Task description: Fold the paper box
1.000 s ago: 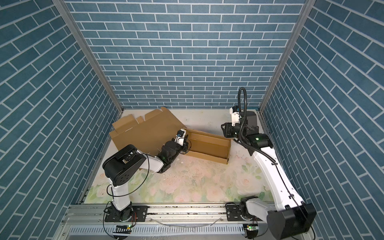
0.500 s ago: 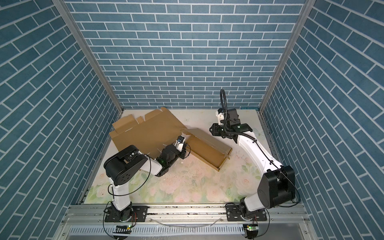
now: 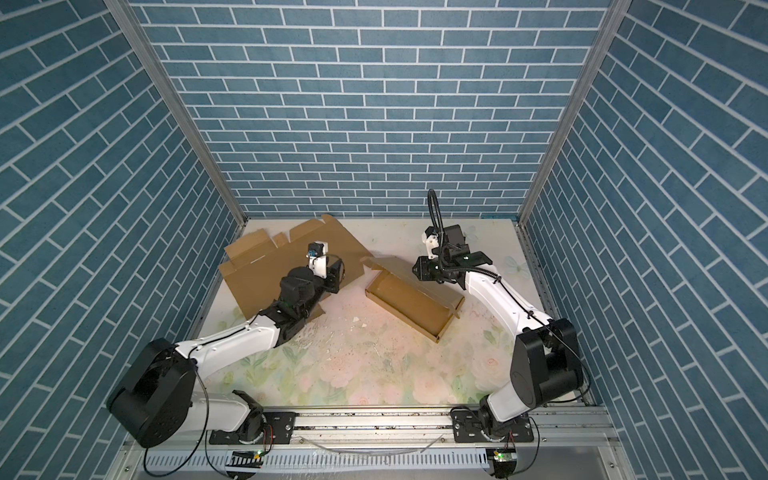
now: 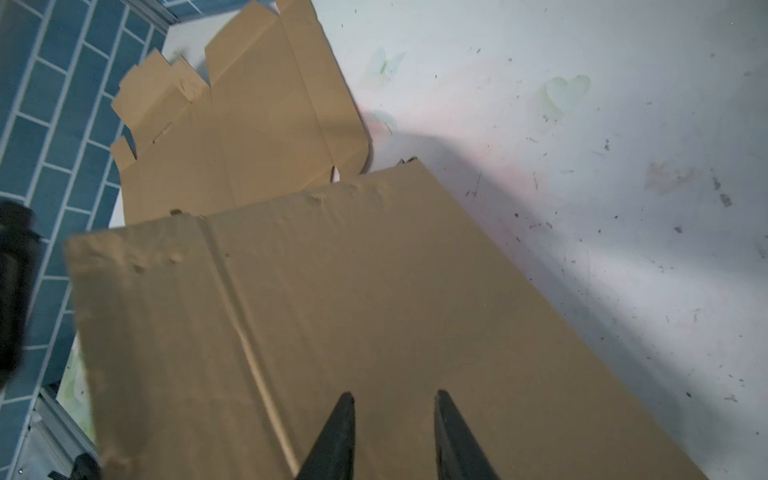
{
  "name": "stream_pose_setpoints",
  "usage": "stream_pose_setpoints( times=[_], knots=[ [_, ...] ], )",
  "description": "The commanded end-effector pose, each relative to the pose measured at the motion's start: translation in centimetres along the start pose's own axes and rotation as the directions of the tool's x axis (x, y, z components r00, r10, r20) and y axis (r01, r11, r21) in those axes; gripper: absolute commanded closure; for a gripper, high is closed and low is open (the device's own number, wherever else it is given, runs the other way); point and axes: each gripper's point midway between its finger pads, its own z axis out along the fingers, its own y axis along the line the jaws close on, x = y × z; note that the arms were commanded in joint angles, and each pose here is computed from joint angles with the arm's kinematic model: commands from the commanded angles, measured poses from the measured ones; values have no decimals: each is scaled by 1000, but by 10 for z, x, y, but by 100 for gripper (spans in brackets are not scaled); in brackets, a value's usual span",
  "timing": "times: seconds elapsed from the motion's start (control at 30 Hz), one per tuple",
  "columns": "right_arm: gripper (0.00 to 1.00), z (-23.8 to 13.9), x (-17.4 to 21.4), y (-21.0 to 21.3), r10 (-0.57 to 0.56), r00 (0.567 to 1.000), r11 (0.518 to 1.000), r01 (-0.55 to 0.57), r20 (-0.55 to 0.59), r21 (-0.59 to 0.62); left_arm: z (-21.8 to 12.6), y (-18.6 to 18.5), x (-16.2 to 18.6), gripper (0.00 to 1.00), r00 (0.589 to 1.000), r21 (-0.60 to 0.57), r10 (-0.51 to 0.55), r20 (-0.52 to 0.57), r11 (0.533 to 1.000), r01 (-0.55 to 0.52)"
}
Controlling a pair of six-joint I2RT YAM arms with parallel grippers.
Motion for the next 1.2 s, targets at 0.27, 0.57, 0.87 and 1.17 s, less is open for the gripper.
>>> stream_pose_setpoints(
  times=[0.27,0.57,0.87,1.17],
  knots=[
    [67,25,41,-3,-124,983,992,122,-138,-25,61,-50,-3,49,900,315,-28,-434,931,181],
    [67,43,57,-12,-148,969,986,160,-197,50,76,-103,64,33,741,428,155,-654,883,194],
    [67,61,72,-15,-122,969,987,141,-213,74,76,-88,126,29,643,379,229,-731,920,103],
    [59,42,63,-14,-46,989,995,58,-140,85,57,-84,173,32,602,308,150,-784,937,167]
  ],
)
